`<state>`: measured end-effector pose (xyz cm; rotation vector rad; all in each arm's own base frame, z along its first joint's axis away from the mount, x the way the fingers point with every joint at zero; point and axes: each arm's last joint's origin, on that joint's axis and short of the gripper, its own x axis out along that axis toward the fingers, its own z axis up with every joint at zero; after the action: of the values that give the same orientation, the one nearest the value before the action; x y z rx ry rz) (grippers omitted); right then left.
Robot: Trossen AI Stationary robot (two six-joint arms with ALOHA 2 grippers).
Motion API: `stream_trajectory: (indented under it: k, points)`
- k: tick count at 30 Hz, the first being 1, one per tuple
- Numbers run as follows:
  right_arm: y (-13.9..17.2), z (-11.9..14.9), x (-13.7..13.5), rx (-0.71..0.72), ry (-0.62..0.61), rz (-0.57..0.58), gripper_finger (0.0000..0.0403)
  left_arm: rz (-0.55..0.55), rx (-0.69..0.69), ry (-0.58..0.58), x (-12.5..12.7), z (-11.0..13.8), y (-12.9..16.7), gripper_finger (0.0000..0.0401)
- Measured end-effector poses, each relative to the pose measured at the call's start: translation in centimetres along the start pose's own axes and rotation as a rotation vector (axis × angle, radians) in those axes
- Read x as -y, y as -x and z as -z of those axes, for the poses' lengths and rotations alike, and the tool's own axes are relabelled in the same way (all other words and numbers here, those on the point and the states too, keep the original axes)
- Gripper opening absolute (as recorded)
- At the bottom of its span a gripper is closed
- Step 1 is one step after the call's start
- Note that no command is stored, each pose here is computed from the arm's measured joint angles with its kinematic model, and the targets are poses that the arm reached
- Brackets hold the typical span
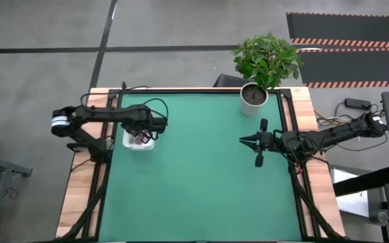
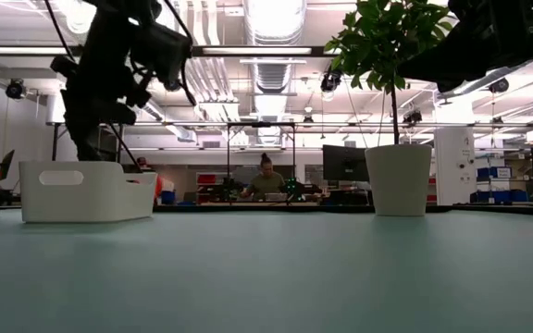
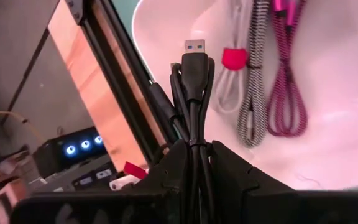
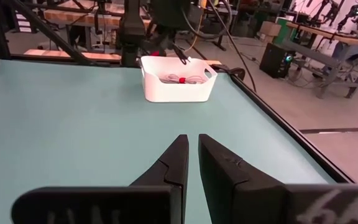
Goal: Pick and place USB-C Cables
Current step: Put the black charger cable into the white bin
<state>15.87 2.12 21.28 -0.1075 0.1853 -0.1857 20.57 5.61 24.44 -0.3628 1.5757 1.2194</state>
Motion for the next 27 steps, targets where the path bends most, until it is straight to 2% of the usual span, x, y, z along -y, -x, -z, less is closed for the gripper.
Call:
stream_trajectory:
  k: [4,11,18,27]
  points:
    - [0.0,0.0,0.0,-0.005,0.002,0.000,0.0027,-0.048,0.019,0.009,0.6,-0.9,-0.7,0.0031]
    - [0.0,0.1,0.0,-0.010,0.007,-0.001,0.0027,-0.109,-0.013,-0.021,2.3,-1.7,-2.2,0.0073]
    - [0.0,0.1,0.0,-0.010,0.007,0.000,0.0027,-0.168,-0.012,-0.046,3.1,-2.0,-3.0,0.0079]
    - [0.0,0.1,0.0,-0.010,0.007,0.000,0.0027,-0.164,0.016,-0.037,3.4,-2.2,-3.3,0.0081]
